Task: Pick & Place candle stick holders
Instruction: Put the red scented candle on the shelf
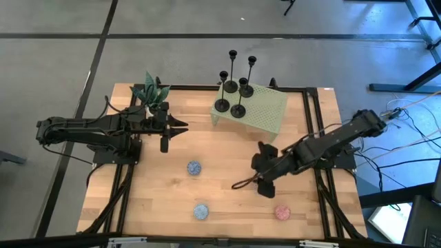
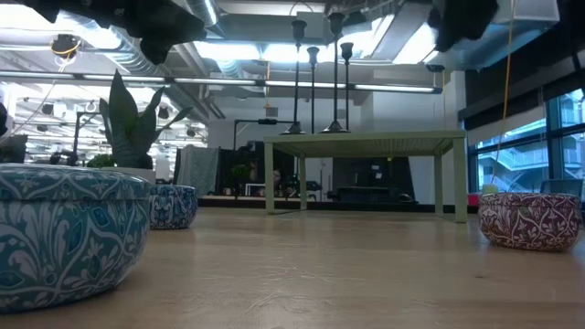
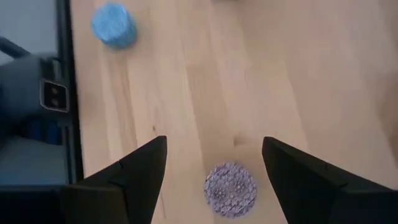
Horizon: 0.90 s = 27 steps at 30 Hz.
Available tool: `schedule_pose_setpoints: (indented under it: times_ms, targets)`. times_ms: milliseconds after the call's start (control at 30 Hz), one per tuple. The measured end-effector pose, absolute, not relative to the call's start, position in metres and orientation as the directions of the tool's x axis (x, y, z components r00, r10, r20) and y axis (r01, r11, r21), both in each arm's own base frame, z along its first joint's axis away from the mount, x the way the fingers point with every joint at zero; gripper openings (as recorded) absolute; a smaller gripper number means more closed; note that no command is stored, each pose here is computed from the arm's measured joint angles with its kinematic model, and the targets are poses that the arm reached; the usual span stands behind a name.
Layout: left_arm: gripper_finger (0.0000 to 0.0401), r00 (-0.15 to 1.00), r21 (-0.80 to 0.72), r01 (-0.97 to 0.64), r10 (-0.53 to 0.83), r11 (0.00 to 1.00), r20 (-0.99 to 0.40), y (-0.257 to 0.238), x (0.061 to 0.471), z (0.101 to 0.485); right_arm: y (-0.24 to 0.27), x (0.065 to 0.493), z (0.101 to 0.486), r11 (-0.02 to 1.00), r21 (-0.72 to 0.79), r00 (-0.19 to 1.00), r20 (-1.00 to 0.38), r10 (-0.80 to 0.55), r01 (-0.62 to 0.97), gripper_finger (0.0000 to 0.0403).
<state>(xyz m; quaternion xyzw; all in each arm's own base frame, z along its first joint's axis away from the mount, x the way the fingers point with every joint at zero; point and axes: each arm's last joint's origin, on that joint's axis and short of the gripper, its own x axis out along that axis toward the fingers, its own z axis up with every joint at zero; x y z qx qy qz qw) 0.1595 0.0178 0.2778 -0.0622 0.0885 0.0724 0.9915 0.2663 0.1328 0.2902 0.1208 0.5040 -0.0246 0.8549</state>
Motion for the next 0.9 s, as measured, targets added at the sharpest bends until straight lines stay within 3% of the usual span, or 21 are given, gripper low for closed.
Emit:
schedule_pose_setpoints:
  times_ms: [367, 600, 900]
  targets:
    - [0.0086, 0.972, -0.11, -0.156, 0.133, 0.982, -0.196, 0.018, 0.159, 0.277, 0.157, 0.271, 0.264, 0.975, 0.163, 0.399, -0.912, 0.09, 0.153, 0.0269]
    - [0.0086, 0.971, -0.11, -0.157, 0.133, 0.981, -0.201, 0.018, 0.159, 0.276, 0.158, 0.266, 0.251, 0.984, 0.076, 0.299, -0.954, 0.024, 0.162, 0.0269]
    - [0.0086, 0.967, -0.109, -0.158, 0.132, 0.981, -0.216, 0.018, 0.159, 0.275, 0.158, 0.267, 0.25, 0.984, 0.072, 0.299, -0.954, 0.021, 0.16, 0.0269]
